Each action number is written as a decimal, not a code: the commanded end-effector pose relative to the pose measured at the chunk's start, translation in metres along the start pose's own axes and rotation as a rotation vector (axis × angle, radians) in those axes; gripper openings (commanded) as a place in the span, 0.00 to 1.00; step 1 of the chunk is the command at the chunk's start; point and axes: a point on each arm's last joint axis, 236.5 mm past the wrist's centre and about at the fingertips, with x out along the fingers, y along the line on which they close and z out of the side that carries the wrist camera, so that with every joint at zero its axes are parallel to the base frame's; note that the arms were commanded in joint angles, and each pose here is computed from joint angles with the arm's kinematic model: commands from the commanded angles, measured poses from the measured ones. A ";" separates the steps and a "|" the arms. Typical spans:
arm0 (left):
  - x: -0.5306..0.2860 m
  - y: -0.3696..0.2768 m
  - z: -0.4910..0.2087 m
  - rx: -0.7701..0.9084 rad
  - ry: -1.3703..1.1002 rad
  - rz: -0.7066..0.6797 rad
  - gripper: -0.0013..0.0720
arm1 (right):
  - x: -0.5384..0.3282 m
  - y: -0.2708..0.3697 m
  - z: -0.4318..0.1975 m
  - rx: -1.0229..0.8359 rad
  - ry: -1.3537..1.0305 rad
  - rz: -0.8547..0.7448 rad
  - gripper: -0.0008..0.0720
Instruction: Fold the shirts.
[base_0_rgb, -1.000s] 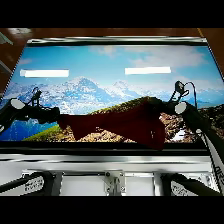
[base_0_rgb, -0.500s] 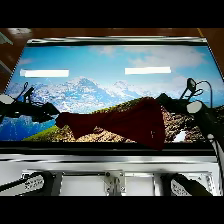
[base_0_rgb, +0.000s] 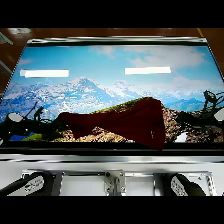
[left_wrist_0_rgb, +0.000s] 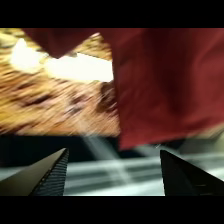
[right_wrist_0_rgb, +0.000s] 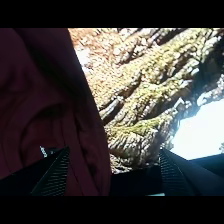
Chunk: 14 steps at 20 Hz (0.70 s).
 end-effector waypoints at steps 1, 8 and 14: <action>0.034 -0.021 0.008 -0.040 -0.080 -0.085 0.99 | -0.003 -0.008 -0.009 0.014 0.035 -0.005 0.93; 0.068 -0.033 0.012 -0.105 -0.090 -0.113 0.67 | -0.003 -0.010 -0.011 0.011 0.041 -0.011 0.93; 0.051 -0.080 0.014 0.037 -0.059 -0.241 0.08 | 0.045 -0.004 -0.101 0.063 0.376 0.065 0.93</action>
